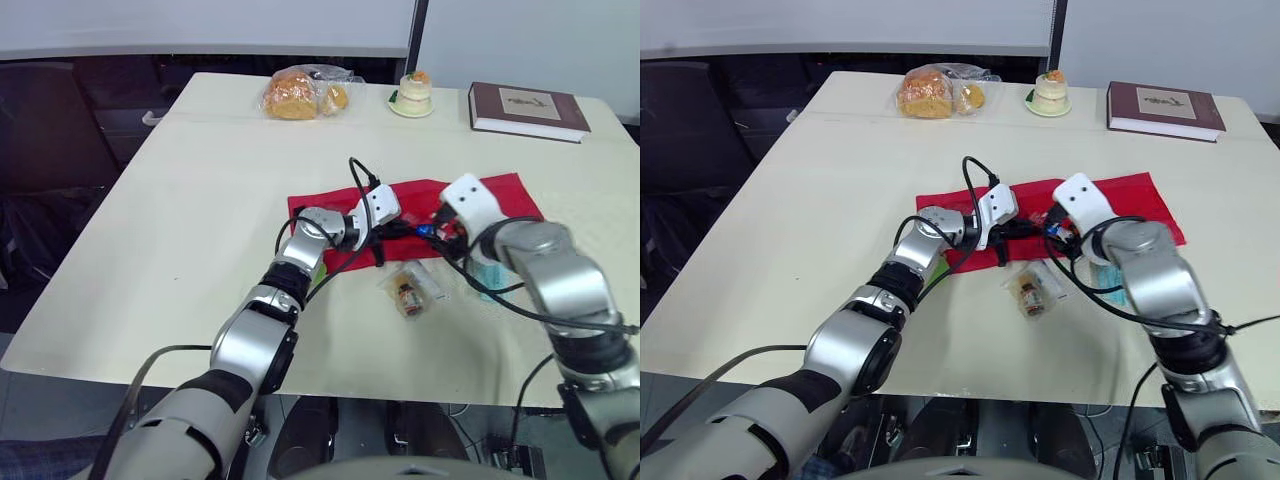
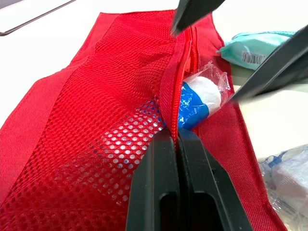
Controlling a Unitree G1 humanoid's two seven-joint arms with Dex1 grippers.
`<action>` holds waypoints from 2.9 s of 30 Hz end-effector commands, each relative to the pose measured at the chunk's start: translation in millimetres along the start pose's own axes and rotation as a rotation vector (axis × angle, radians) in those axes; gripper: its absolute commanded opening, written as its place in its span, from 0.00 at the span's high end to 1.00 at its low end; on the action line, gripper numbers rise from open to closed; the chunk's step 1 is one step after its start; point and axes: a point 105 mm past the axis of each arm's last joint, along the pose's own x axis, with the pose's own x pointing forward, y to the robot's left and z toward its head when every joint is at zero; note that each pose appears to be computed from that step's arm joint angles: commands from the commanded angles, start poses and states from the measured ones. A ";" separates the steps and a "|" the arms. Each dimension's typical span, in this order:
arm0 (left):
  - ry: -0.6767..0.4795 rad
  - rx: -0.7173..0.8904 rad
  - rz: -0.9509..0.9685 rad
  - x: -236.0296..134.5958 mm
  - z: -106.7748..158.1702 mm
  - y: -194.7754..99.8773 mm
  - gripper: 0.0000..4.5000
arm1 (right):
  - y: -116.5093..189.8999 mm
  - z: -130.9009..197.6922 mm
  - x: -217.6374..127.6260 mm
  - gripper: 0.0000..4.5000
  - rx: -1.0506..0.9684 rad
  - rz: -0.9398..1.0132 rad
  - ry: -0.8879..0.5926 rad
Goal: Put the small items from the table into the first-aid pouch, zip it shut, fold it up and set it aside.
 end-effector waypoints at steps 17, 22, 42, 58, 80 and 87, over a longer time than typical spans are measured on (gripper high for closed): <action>-0.052 0.029 -0.026 -0.8 15.1 1.5 1.00 | -23.7 -34.1 15.2 0.99 -0.162 0.066 -0.194; -0.055 0.032 -0.030 -0.8 16.4 1.5 1.00 | -6.6 -20.3 29.7 0.99 -0.168 0.127 -0.244; -0.029 0.079 -0.029 -8.9 11.7 5.1 1.00 | 7.5 20.6 50.8 0.99 -0.168 0.119 -0.395; 0.011 0.105 0.043 -39.0 2.8 29.2 1.00 | -17.8 -17.6 -134.6 0.00 -0.047 0.371 -0.486; 0.023 0.107 0.016 -37.1 -3.3 24.0 1.00 | -15.4 -43.7 -146.4 0.00 -0.269 0.389 -0.238; 0.014 0.113 0.008 -32.0 0.5 22.3 1.00 | 10.8 -54.4 -88.6 0.00 -0.300 0.332 -0.277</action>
